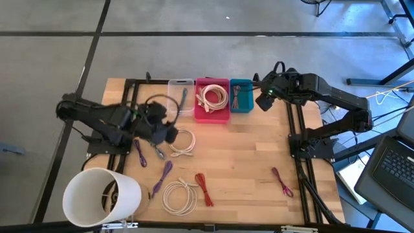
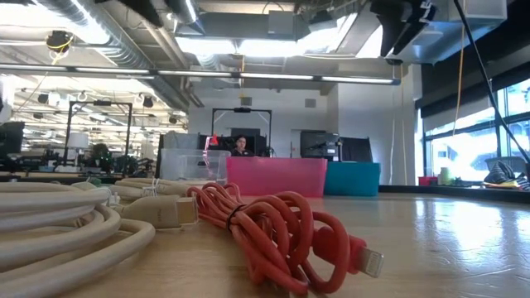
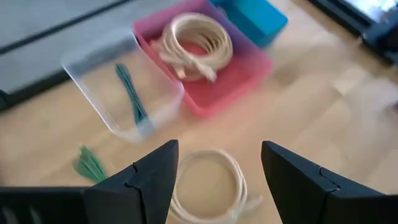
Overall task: Pick & Place USB Port
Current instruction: Put the green USB cable into the blue bin
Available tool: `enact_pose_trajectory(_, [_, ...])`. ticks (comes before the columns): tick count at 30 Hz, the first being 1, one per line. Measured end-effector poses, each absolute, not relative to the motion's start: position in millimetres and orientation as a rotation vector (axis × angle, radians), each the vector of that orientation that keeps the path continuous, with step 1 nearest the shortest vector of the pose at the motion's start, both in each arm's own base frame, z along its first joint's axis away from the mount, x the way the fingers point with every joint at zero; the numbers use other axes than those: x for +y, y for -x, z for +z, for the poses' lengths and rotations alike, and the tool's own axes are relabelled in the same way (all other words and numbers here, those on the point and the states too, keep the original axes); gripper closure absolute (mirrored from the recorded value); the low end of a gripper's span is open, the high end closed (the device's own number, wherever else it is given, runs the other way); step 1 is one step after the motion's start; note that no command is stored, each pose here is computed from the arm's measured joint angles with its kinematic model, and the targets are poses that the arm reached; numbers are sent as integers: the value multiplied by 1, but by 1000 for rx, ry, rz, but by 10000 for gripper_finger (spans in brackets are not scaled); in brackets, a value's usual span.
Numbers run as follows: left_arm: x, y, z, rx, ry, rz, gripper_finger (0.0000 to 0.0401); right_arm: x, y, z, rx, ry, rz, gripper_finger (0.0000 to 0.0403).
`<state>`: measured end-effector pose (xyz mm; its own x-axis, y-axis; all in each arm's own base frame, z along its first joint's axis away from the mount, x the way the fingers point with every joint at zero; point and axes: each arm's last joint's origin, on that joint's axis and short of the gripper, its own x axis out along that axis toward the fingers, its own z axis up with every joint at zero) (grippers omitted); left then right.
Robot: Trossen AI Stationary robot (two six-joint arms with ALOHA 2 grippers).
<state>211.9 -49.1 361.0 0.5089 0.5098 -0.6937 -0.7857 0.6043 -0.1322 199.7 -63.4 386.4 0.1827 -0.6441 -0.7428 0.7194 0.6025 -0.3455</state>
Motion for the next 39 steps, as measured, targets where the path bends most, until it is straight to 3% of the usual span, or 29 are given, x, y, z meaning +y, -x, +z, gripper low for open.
enact_pose_trajectory(7, [-67,-206,327,745,552,821,178,-64,-201,387,986,-96,-962,130])
enact_pose_trajectory(21, [-79,-197,300,884,623,825,178,-63,-201,386,979,-132,-955,130])
enact_pose_trajectory(39, [-111,-176,285,864,755,832,178,-63,-201,386,967,-153,-964,130])
